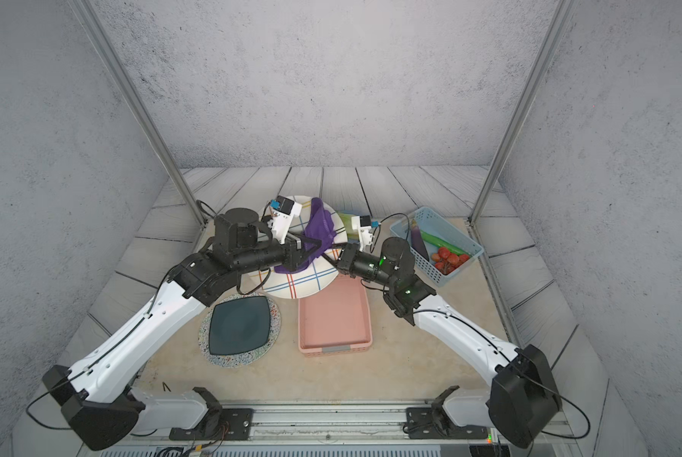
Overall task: Wipe the wet plate dry
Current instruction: Wipe the plate with towel.
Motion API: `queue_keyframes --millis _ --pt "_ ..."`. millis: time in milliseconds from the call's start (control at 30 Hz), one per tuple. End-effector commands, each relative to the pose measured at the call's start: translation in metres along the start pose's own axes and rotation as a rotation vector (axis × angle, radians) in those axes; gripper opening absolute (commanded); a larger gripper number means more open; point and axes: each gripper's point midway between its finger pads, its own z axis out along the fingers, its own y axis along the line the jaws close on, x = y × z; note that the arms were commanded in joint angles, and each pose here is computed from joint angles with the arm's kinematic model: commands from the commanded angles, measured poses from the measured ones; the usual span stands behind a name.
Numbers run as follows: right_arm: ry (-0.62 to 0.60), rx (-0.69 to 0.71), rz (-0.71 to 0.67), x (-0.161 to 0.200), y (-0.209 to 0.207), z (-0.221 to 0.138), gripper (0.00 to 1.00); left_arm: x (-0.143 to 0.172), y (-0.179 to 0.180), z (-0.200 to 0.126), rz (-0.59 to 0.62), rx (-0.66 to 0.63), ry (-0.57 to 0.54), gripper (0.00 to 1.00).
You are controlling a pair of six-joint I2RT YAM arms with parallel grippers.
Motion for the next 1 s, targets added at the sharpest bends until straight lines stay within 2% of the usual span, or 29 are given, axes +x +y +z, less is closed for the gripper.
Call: queue_keyframes --millis 0,133,200,267,333,433,533,600,667,833,967 --pt "-0.168 -0.312 -0.146 -0.044 0.104 -0.034 0.0 0.051 0.015 0.0 -0.113 -0.032 0.147 0.0" --pt "-0.063 -0.371 -0.184 -0.018 0.131 -0.023 0.0 0.055 0.045 -0.007 -0.132 -0.152 0.146 0.0" --pt "-0.085 -0.391 -0.192 -0.019 0.142 -0.028 0.0 0.044 0.072 -0.02 -0.249 -0.183 0.094 0.0" --pt "-0.158 -0.389 -0.181 -0.028 0.141 -0.038 0.0 0.026 0.094 -0.033 -0.388 -0.162 -0.001 0.0" --pt "-0.174 -0.367 -0.171 -0.031 0.137 -0.043 0.0 0.008 0.092 -0.038 -0.434 -0.086 -0.064 0.0" --pt "-0.101 -0.375 -0.174 -0.02 0.138 -0.039 0.0 -0.013 0.071 -0.037 -0.478 0.056 -0.098 0.0" --pt "-0.195 -0.49 -0.121 -0.034 0.143 -0.055 0.0 -0.04 0.078 -0.054 -0.64 0.168 -0.239 0.0" --pt "-0.216 -0.529 -0.093 -0.043 0.144 -0.066 0.0 -0.063 0.09 -0.071 -0.771 0.267 -0.353 0.0" --pt "-0.215 -0.547 -0.094 -0.043 0.15 -0.071 0.0 -0.083 0.088 -0.082 -0.857 0.384 -0.415 0.0" --pt "-0.147 -0.551 -0.079 -0.035 0.152 -0.062 0.0 -0.121 0.048 -0.097 -0.941 0.664 -0.47 0.0" --pt "-0.161 -0.587 -0.047 -0.036 0.145 -0.054 0.0 -0.123 0.026 -0.087 -0.96 0.721 -0.436 0.0"
